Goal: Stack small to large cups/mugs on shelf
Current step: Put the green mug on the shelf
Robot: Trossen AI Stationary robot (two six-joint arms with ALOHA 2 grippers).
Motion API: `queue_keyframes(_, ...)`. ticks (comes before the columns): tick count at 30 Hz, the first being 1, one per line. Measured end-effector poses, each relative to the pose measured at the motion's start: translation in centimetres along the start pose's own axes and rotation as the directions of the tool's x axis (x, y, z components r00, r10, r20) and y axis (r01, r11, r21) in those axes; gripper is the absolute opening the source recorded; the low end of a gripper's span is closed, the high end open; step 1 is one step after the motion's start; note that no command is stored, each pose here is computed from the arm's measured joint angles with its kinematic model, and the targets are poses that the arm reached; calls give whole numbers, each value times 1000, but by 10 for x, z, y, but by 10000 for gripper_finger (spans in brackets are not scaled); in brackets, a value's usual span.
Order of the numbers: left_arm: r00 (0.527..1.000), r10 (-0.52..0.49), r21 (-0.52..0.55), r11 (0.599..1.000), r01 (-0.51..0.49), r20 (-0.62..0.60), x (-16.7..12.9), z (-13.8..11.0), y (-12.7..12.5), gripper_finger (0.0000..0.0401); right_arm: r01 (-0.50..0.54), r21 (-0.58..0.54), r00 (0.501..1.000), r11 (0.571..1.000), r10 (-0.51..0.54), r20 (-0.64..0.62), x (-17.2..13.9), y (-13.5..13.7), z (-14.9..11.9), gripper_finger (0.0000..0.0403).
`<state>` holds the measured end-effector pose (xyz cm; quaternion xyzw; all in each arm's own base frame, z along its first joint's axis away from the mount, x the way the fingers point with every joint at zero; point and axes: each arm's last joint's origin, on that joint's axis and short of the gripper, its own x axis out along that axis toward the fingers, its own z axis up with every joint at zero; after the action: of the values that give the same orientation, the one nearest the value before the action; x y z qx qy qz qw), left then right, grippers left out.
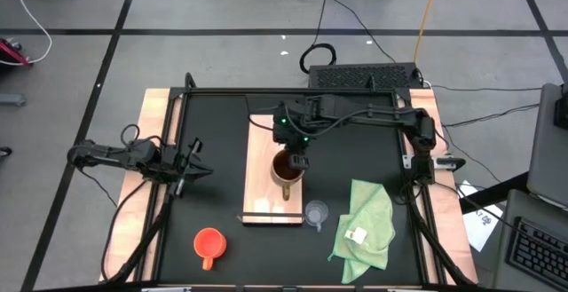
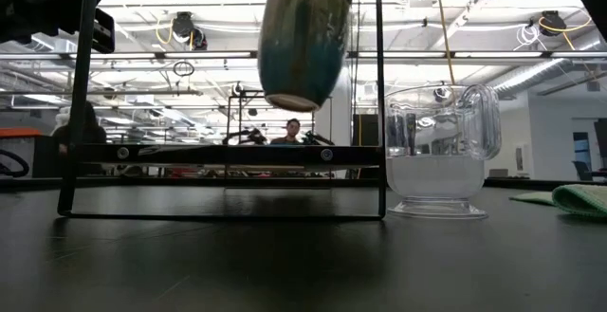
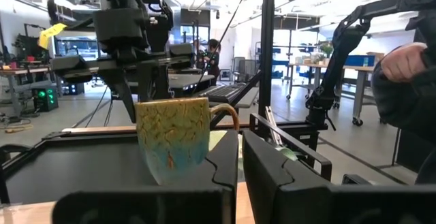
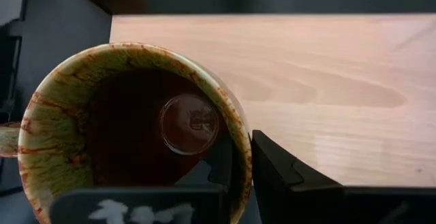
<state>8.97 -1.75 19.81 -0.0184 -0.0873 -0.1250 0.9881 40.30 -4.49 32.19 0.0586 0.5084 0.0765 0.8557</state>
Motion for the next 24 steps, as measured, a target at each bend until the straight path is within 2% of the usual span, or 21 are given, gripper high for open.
queue_keyframes(12,1000,1,-2,1000,-1,-12,0,-1,0,26,-65,-26,998,998,65,-12,27,14,5,21)
queue_keyframes(24,1000,-7,-3,1000,7,-18,0,-2,0,26,-81,-46,997,996,80,-13,52,25,10,21)
